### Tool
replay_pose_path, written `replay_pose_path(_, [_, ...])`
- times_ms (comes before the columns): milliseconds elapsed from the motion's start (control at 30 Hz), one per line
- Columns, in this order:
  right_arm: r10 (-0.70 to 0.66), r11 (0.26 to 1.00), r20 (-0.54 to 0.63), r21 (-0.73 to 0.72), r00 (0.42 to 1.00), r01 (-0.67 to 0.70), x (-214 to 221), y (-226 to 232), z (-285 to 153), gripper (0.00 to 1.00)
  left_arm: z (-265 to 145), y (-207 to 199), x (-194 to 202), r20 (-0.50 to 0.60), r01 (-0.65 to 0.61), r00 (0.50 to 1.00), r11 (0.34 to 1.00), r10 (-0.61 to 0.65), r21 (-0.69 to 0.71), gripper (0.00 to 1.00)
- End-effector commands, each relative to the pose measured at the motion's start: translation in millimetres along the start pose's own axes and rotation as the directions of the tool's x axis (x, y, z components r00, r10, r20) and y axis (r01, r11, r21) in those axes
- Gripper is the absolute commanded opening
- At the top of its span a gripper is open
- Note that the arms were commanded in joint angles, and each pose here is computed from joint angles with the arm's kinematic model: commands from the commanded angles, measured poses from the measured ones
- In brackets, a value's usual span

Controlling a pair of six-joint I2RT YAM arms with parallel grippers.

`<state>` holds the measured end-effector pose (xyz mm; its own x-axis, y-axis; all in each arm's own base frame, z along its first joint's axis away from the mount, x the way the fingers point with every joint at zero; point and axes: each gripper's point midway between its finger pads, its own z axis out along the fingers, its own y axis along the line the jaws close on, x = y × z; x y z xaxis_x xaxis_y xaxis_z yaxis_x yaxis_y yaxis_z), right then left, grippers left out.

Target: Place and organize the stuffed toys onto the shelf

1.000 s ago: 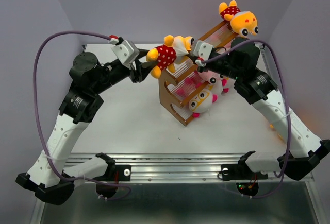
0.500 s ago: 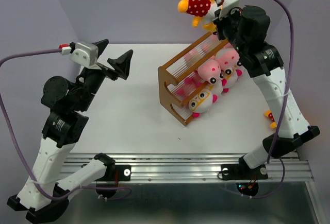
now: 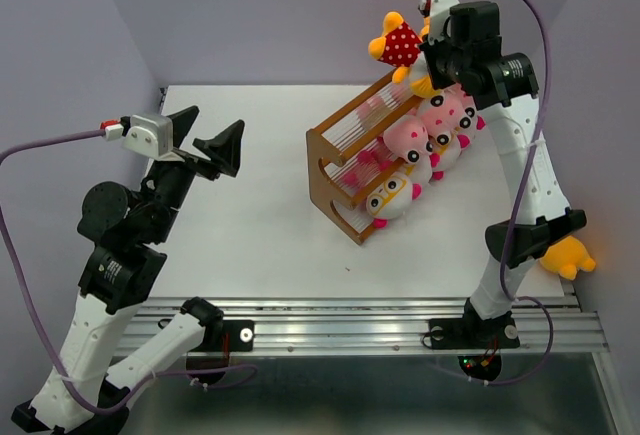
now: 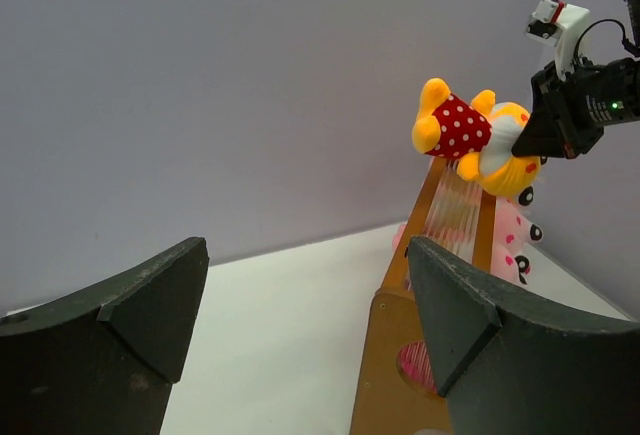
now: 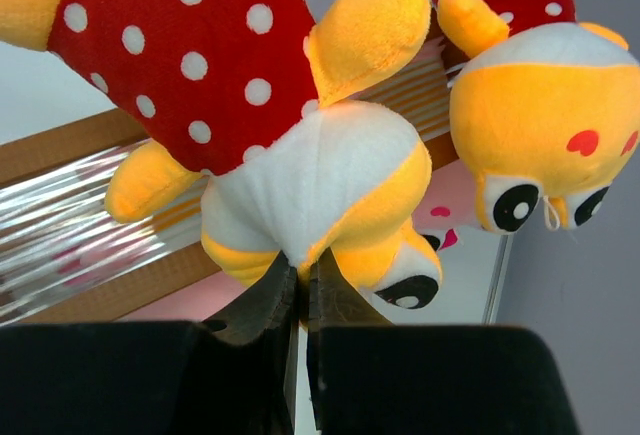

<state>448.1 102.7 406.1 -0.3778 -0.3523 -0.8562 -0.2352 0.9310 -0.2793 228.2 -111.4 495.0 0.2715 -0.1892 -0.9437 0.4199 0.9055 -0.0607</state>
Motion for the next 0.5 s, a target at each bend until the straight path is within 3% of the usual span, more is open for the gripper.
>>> replay_pose_path(0, [0.025,1.0,0.025,-0.001,0.999,-0.025,-10,-1,-19,0.01,-1,2,-8,0.043,0.026,0.999,1.0,-0.025,-0.018,0.92])
replay_pose_path(267, [0.055,0.998,0.003,0.035,0.998,-0.056,-1,-19,6,0.01,1,2,-6,0.04,0.033,0.999,0.999,-0.032,-0.016,0.92])
replay_pose_path(467, [0.071,0.997,0.014,0.03,0.997,-0.072,-1,-23,21,0.07,1,0,-3,0.034,0.072,0.997,0.997,-0.071,-0.012,0.91])
